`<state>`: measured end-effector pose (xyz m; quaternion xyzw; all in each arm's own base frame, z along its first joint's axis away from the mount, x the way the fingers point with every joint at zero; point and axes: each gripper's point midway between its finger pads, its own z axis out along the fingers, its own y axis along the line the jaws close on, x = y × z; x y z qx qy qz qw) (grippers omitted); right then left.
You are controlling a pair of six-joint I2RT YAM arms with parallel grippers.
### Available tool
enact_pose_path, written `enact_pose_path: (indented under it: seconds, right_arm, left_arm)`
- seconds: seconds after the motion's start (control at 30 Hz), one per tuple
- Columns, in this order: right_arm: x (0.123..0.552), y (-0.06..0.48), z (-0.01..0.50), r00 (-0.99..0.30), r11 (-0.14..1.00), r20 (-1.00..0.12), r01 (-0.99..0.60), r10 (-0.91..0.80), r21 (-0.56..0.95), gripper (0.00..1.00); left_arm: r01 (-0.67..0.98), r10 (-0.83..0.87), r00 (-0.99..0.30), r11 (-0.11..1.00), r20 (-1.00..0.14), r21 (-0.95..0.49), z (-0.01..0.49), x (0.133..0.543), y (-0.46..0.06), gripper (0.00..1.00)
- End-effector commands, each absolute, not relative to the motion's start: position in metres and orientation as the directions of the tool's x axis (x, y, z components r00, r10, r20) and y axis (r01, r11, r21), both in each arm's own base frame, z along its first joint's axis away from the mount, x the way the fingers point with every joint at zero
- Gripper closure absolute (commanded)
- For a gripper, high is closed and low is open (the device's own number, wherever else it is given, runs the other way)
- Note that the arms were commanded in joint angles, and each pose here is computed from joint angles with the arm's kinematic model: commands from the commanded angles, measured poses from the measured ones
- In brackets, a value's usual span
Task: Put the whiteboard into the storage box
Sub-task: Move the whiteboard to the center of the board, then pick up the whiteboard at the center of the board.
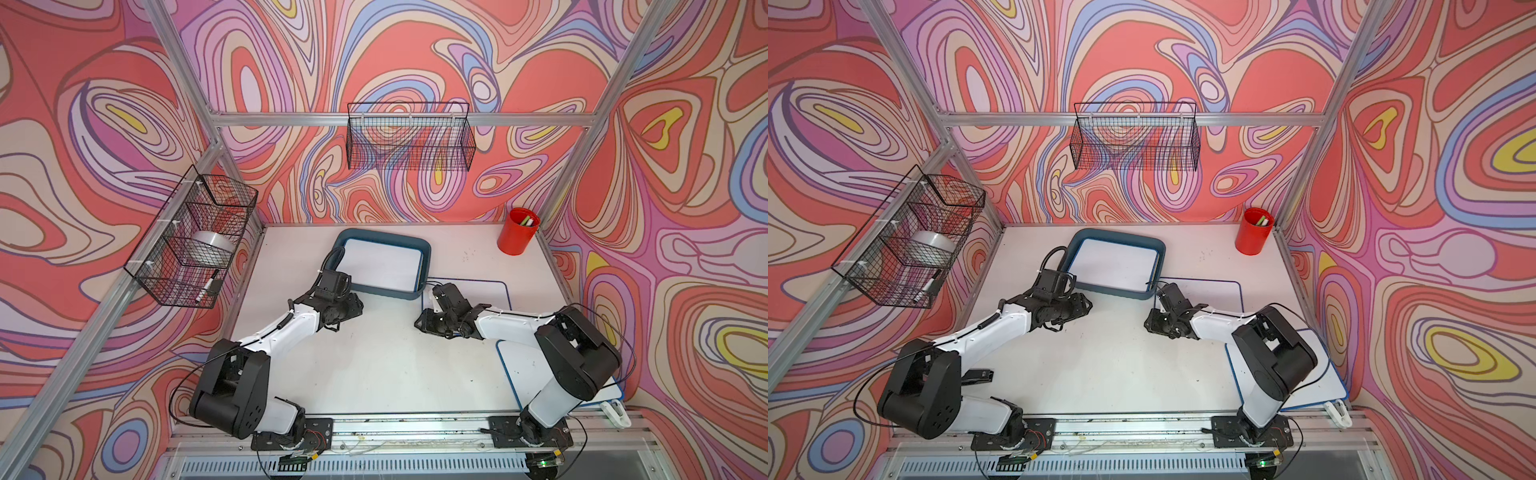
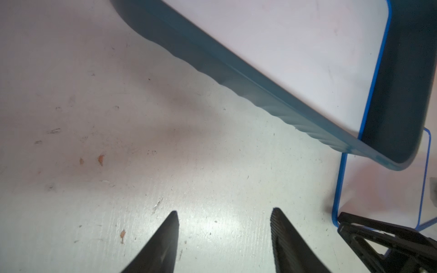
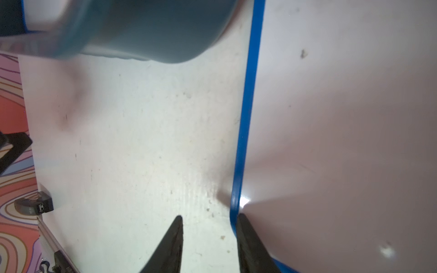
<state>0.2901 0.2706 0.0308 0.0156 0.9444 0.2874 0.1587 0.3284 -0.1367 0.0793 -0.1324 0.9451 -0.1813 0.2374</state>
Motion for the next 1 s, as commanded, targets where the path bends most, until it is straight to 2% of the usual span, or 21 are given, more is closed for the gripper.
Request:
enact_pose_path:
  seconds: [0.0, 0.1, 0.3, 0.47, 0.67, 0.97]
  right_arm:
    - [0.232, 0.276, -0.014, -0.996, 0.858, -0.078, 0.000, 0.047, 0.514, 0.61]
    - [0.236, 0.277, -0.011, -0.994, 0.864, -0.101, -0.022, 0.033, 0.504, 0.61]
    - [0.251, 0.267, 0.030, -0.974, 0.888, -0.226, -0.098, 0.006, 0.449, 0.61]
    - [0.269, 0.231, 0.066, -0.942, 0.917, -0.330, -0.083, 0.055, 0.391, 0.61]
    - [0.307, 0.130, 0.082, -0.878, 0.912, -0.383, 0.129, 0.287, 0.389, 0.60]
    - [0.337, -0.002, 0.073, -0.724, 0.806, -0.387, 0.407, 0.572, 0.429, 0.59]
  left_arm:
    - [-0.161, -0.353, -0.842, 0.886, -0.408, -0.435, 0.081, 0.330, -0.145, 0.42]
    - [-0.145, -0.331, -0.854, 0.892, -0.401, -0.429, 0.076, 0.328, -0.154, 0.42]
    - [-0.148, -0.326, -0.866, 0.892, -0.379, -0.427, 0.066, 0.326, -0.157, 0.42]
    - [-0.126, -0.310, -0.887, 0.876, -0.343, -0.466, 0.057, 0.327, -0.173, 0.42]
    - [-0.031, -0.201, -0.921, 0.891, -0.334, -0.452, 0.045, 0.325, -0.211, 0.42]
    - [0.091, -0.074, -0.932, 0.900, -0.354, -0.427, 0.032, 0.325, -0.262, 0.42]
